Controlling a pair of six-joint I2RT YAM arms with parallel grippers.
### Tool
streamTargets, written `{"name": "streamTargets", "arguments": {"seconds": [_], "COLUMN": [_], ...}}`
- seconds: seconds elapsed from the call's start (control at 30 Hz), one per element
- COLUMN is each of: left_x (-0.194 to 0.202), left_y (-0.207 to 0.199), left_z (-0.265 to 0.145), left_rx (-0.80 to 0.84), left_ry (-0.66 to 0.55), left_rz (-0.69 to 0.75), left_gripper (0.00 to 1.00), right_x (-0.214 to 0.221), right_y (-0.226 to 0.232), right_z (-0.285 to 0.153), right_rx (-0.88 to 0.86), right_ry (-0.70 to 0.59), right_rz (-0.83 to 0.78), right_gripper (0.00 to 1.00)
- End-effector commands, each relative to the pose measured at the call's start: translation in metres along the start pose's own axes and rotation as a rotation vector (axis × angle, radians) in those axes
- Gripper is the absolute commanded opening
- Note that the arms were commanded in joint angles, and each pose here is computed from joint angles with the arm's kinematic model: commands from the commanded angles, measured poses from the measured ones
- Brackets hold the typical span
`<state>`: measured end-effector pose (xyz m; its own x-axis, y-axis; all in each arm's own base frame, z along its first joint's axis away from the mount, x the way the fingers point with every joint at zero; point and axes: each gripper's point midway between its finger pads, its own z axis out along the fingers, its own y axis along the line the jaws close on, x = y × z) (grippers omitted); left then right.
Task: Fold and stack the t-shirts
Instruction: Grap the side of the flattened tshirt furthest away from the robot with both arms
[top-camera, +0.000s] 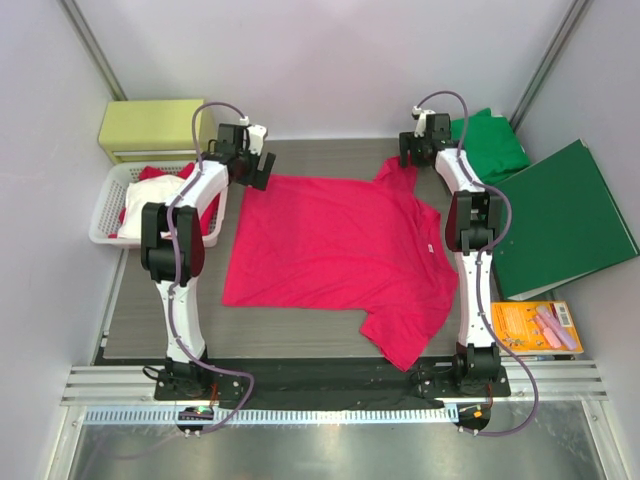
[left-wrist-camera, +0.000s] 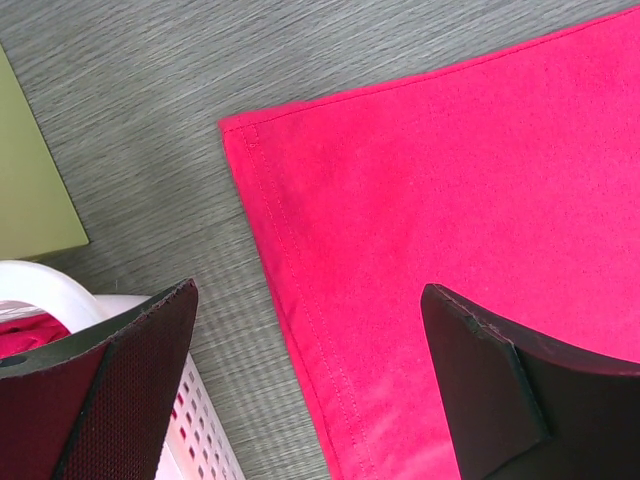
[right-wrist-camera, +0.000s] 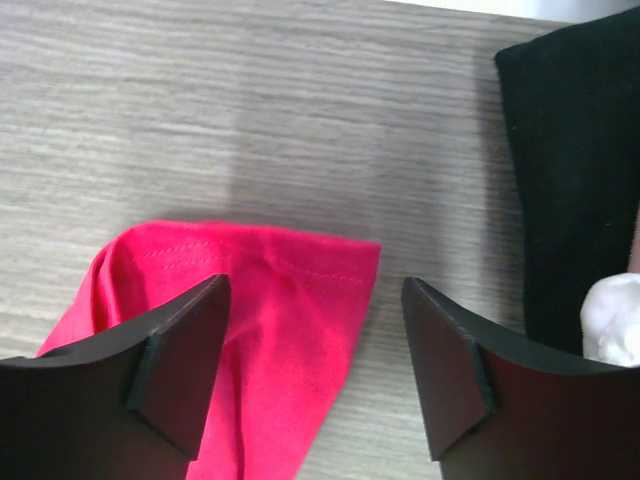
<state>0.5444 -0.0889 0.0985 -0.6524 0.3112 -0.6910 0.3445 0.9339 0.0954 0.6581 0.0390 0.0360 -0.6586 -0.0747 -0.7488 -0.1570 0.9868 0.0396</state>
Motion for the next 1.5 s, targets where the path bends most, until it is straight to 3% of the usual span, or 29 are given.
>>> {"name": "streamTargets", "arguments": {"seconds": [0.0, 0.1, 0.33, 0.4, 0.43, 0.53, 0.8, 0.93, 1.1, 1.17, 1.27, 1.47], "left_x": [0.039, 0.038, 0.052, 0.056, 0.061, 0.063, 0.059, 0.052, 0.026, 0.032, 0.016, 0.012], "left_y": [0.036, 0.034, 0.030, 0.029, 0.027, 0.029, 0.033, 0.018, 0.005, 0.021, 0.042, 0.047], "left_z": [-0.012, -0.012, -0.011, -0.012, -0.011, -0.012, 0.006, 0.039, 0.064, 0.070, 0.064, 0.070], "left_rx": [-0.093, -0.084, -0.075, -0.072, -0.069, -0.080, -0.181, -0.159, -0.070, -0.177, -0.300, -0.313], "left_ry": [0.138, 0.136, 0.169, 0.183, 0.193, 0.199, 0.209, 0.220, 0.163, 0.188, 0.128, 0.127], "left_rz": [-0.052, -0.060, -0.056, -0.060, -0.064, -0.069, -0.084, -0.035, -0.096, -0.110, -0.107, -0.080], "left_gripper": [0.94, 0.94, 0.94, 0.94, 0.94, 0.94, 0.93, 0.93, 0.93, 0.93, 0.93, 0.93], "right_x": [0.002, 0.003, -0.001, -0.001, -0.002, -0.002, 0.003, 0.006, 0.015, 0.018, 0.020, 0.021], "right_y": [-0.009, -0.011, -0.019, -0.020, -0.021, -0.022, -0.019, -0.020, -0.022, -0.022, -0.021, -0.020], "right_z": [0.012, 0.016, 0.022, 0.022, 0.021, 0.021, 0.018, 0.016, 0.013, 0.011, 0.010, 0.010], "right_rx": [0.037, 0.041, 0.092, 0.094, 0.100, 0.110, 0.094, 0.095, 0.102, 0.102, 0.092, 0.087], "right_ry": [-0.032, -0.036, -0.065, -0.066, -0.068, -0.069, -0.054, -0.045, -0.020, -0.013, -0.009, -0.006], "right_rz": [0.028, 0.030, 0.030, 0.030, 0.032, 0.037, 0.024, 0.003, -0.032, -0.045, -0.056, -0.057], "right_gripper": [0.74, 0.68, 0.67, 0.53, 0.34, 0.01, 0.01, 0.01, 0.01, 0.01, 0.01, 0.01]}}
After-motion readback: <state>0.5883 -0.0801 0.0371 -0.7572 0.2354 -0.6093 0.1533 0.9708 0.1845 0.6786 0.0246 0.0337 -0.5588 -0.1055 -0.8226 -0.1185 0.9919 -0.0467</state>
